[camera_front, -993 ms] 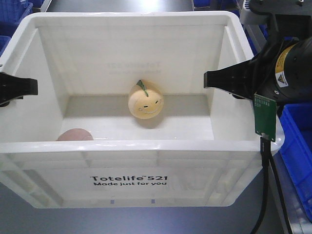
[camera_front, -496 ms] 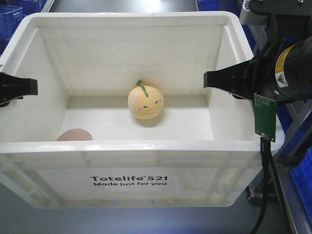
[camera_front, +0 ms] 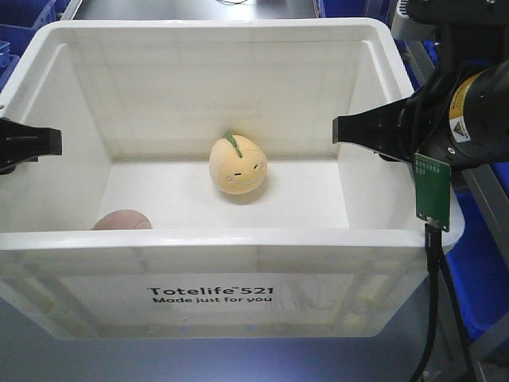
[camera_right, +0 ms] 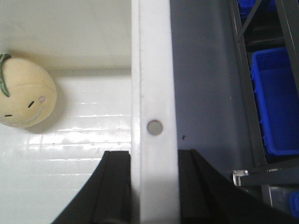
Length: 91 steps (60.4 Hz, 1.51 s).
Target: Place moving items into box and shelve
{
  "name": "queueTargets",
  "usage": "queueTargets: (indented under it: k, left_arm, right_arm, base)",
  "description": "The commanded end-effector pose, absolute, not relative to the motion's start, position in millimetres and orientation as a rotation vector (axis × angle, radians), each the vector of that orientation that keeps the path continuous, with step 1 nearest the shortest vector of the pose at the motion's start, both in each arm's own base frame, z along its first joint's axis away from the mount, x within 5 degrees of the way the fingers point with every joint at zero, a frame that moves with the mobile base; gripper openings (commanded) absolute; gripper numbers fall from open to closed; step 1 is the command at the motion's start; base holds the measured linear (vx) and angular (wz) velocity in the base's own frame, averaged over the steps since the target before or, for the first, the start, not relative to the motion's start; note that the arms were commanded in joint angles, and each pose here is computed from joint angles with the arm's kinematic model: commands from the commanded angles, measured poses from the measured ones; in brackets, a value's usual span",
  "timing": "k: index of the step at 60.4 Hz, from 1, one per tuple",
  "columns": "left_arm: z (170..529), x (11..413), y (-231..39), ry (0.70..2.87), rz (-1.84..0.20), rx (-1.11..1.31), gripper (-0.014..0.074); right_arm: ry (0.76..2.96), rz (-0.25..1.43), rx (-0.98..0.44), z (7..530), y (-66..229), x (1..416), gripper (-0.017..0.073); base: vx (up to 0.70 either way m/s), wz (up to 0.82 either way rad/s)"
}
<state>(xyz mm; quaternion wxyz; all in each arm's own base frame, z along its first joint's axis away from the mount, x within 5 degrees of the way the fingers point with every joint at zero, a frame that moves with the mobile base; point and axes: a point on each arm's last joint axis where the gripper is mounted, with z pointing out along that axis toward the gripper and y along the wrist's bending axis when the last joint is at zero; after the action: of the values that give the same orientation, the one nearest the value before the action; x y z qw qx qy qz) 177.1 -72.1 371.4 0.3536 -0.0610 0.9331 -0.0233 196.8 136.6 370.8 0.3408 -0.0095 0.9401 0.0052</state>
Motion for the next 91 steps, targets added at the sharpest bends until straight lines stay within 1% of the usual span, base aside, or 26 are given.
queueTargets:
  k: [1, 66, 91]
  left_arm:
    - [396.0, 178.4, -67.3, 2.245, -0.065, -0.123, 0.0146]
    - [396.0, 178.4, -67.3, 2.245, -0.065, -0.123, 0.0146]
    - [396.0, 178.4, -67.3, 2.245, -0.065, -0.123, 0.0146]
  right_arm:
    - [2.259, 0.02, -0.06, 399.5, 128.6, 199.1, 0.0049]
    - [2.258, 0.022, -0.06, 399.5, 128.7, 199.1, 0.0049]
    - [2.258, 0.021, -0.06, 399.5, 128.7, 199.1, 0.0049]
  base:
    - [0.39, -0.01]
    - [0.35, 0.04]
    - [0.31, 0.2]
